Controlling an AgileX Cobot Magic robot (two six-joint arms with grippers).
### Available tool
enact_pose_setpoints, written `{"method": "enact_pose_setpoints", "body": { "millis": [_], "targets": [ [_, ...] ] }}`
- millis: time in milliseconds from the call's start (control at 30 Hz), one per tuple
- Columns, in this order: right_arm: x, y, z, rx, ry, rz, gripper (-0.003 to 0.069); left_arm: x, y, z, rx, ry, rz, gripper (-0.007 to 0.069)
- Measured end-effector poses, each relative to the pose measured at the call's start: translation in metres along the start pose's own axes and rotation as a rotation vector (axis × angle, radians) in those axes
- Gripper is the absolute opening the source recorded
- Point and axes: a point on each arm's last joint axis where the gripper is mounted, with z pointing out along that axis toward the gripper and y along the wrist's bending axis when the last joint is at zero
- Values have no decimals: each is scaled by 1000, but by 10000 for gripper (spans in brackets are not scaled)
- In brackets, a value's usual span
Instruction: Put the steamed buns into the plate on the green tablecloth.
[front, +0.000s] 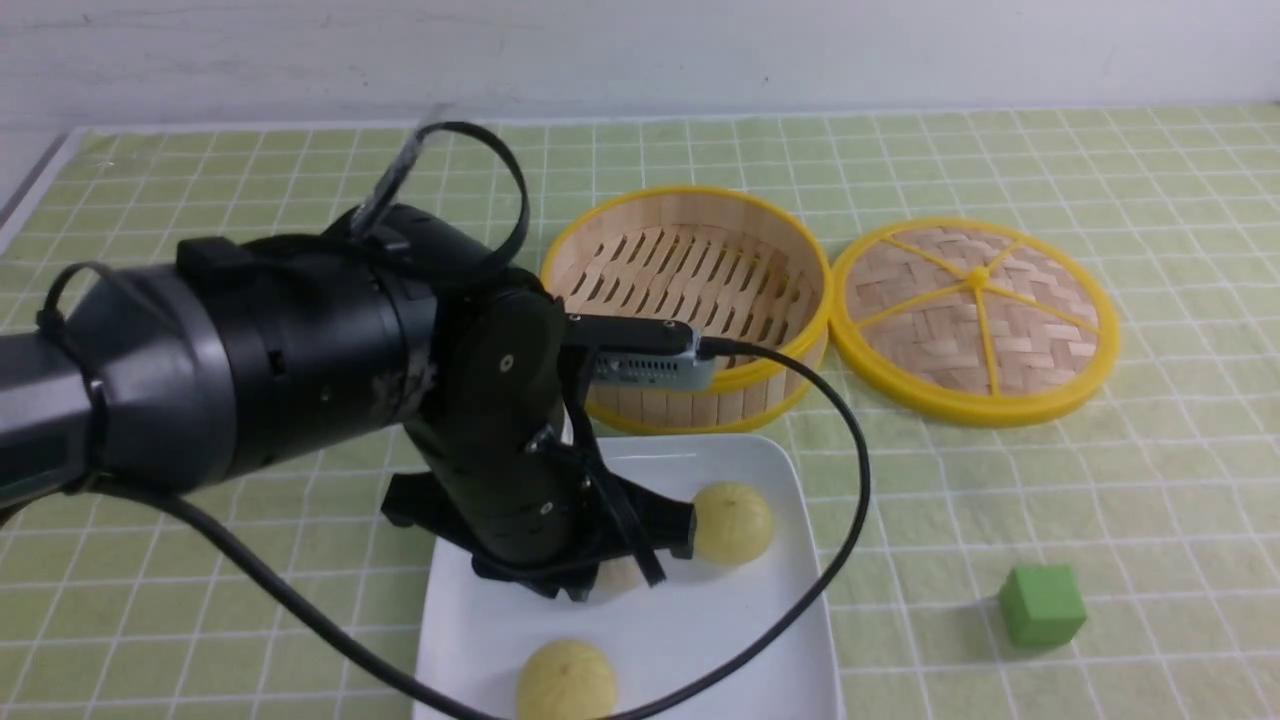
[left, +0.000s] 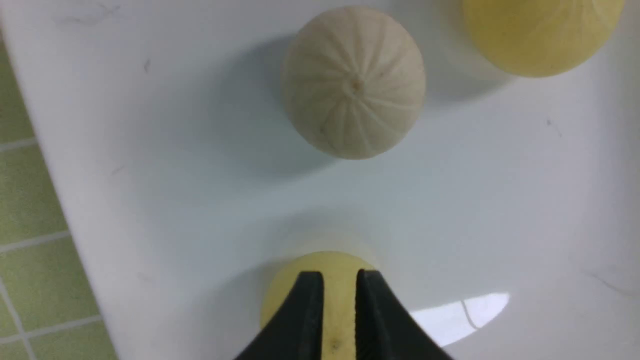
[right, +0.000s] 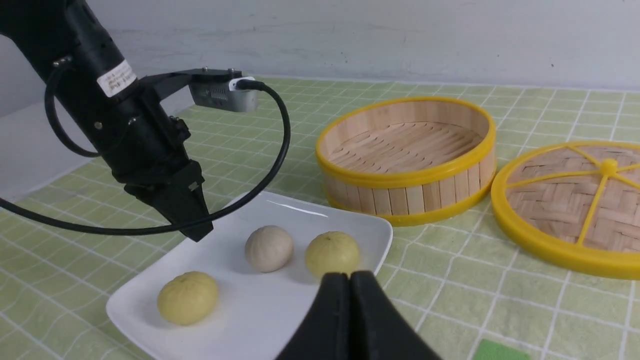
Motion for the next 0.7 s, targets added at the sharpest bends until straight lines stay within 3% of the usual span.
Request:
{"method": "enact_pose_setpoints", "body": {
  "millis": [467,567,700],
  "targets": [
    [1,-1,1,10,4,-18,1,1,2,0,-20,7,12,138],
    [9,-7,4,64,18,-95,3,2,4,0,-43,25,20,141],
    [31,-21,14,205,55,-137,6,1,8,0,-85,10,56,141]
  ]
}}
